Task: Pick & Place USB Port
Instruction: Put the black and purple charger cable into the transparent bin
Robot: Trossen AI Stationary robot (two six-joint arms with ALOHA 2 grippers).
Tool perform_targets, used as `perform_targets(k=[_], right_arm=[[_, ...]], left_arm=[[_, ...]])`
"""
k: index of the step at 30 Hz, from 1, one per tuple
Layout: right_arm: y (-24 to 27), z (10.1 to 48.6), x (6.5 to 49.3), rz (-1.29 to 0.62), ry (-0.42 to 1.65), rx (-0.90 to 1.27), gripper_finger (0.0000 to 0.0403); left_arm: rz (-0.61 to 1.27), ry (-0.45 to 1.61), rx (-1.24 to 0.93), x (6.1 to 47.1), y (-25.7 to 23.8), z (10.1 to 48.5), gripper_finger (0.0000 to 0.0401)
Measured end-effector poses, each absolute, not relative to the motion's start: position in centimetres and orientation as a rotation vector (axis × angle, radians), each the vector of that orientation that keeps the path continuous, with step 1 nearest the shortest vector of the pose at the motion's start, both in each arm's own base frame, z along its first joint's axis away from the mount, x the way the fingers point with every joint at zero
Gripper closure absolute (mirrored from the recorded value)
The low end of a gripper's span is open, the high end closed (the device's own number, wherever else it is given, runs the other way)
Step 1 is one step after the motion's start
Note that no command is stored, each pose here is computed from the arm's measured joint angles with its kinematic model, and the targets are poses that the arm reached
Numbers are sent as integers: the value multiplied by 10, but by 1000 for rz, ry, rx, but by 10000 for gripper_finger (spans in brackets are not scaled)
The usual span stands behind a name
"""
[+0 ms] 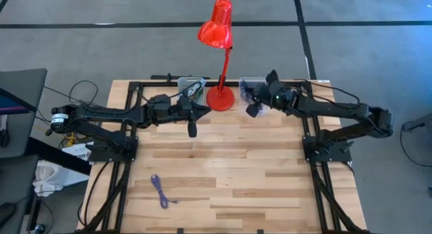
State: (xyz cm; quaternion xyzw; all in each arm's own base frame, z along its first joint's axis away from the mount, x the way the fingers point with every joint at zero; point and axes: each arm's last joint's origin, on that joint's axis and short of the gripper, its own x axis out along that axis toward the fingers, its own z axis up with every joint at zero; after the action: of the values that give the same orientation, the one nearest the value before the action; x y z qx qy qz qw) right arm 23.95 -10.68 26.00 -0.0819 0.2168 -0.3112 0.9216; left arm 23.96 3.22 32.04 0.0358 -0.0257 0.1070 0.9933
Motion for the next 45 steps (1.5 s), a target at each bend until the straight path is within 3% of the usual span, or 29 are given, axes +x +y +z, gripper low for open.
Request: perform_targets(k=[11,16,35,45], right_arm=[[-146,250,213,-787,571,-93,403],[-158,246,204,-765,581,-9,403],[-200,159,228,-742,792,133,403],[-205,149,231,-744,771,146,387]], left_arm=[[214,-51,72,240,32,320,365],[214,-52,72,240,32,320,365],[214,-52,72,240,32,320,365],[216,-52,73,240,33,320,365]])
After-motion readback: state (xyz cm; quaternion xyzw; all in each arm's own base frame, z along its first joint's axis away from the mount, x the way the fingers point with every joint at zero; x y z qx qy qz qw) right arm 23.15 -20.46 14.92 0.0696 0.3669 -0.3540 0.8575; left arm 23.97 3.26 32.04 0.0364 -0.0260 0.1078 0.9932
